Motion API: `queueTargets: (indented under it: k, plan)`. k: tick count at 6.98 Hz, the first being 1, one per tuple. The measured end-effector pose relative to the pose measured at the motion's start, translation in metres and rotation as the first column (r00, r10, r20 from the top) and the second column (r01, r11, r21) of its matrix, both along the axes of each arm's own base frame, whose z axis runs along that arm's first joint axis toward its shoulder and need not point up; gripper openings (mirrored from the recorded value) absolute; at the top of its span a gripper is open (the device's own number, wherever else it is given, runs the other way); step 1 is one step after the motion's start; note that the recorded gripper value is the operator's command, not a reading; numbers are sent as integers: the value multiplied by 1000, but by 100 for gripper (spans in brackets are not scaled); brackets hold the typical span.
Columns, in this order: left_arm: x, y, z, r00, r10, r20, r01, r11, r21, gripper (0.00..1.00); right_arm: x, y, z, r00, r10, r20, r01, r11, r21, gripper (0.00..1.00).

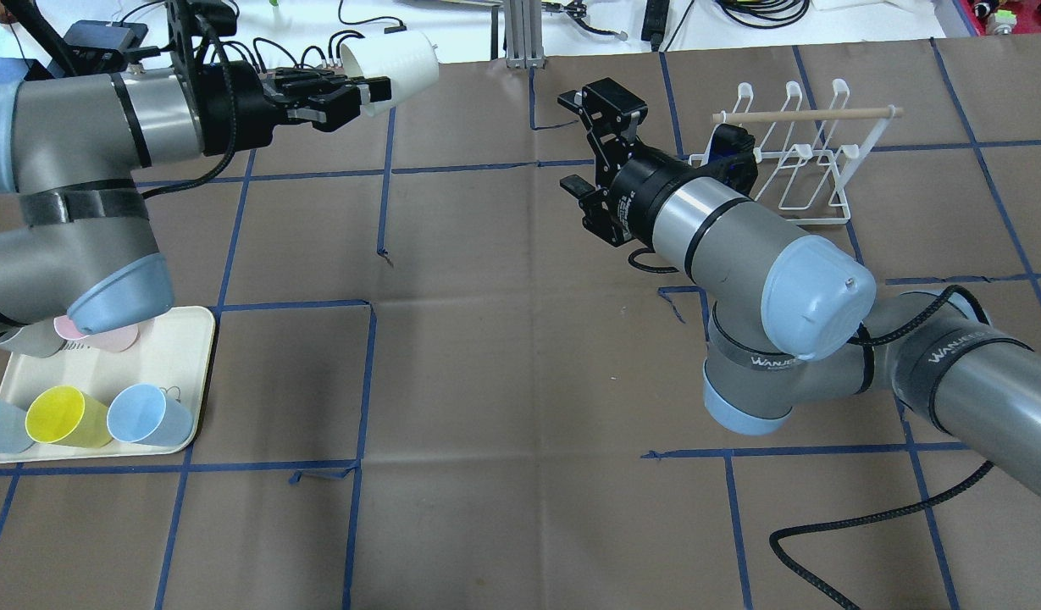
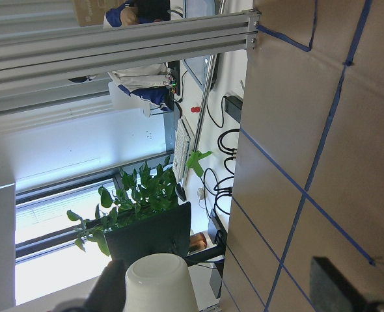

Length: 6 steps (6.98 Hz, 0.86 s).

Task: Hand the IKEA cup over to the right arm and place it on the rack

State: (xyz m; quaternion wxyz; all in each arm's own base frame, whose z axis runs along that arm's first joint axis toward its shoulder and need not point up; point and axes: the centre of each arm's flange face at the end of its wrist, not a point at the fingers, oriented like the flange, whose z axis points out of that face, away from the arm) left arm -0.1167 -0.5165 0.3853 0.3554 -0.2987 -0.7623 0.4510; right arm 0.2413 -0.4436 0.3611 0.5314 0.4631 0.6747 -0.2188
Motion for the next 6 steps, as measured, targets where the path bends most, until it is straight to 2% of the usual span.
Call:
queueTargets:
  k: [3,6]
  plan:
    - [-25,20,-30,999,-44,19,46,994,-99,1,-1,-4,-5,1000,-27,-12,27,1000,12,100]
    - [-47,28,-33,997,-79,12,80,991,-110,1,13,0,-10,1000,1,-14,-1,999,43,100]
